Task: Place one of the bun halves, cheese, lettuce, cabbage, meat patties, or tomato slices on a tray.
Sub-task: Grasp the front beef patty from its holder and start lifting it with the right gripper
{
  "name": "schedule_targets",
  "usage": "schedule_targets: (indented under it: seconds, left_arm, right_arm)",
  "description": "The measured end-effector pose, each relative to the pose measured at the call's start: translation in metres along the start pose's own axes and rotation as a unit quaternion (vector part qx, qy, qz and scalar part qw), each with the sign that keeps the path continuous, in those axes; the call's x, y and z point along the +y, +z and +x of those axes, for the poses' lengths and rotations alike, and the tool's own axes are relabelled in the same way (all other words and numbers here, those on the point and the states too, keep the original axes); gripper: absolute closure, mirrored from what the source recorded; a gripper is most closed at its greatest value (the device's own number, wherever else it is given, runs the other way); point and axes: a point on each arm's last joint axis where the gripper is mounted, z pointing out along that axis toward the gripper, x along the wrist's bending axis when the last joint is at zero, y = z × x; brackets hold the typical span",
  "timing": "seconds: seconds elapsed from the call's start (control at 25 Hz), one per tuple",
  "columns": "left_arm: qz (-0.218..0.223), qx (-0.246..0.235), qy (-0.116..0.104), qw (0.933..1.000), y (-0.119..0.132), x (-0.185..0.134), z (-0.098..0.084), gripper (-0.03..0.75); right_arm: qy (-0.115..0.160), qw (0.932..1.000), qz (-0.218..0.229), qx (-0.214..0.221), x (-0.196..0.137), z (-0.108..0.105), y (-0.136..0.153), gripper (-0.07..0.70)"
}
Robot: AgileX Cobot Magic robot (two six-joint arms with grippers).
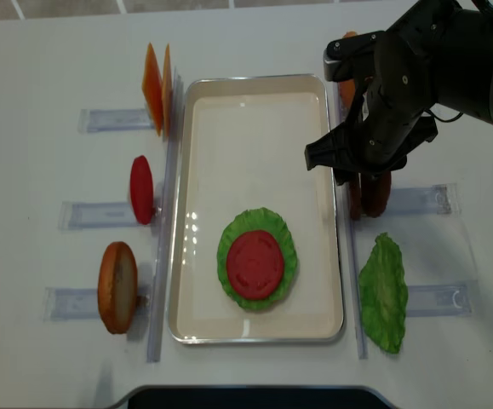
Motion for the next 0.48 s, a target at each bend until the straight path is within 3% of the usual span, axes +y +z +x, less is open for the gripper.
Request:
schedule_targets:
  seconds: [0.32,0.48]
  left_arm:
    - [0.000,0.000,0.000,1.0000,0.0000,0.0000,0.0000,0.715]
    - [0.000,0.000,0.000,1.0000,0.0000,0.0000,0.0000,0.715]
  right_arm:
    - [-0.001,1.0000,0.008,-0.005,0.0004,0.0002,0.0078,0.283]
    - [-0.003,0.9999,0.008,-0.006,0.0005,0.0000,0.0082,0.353]
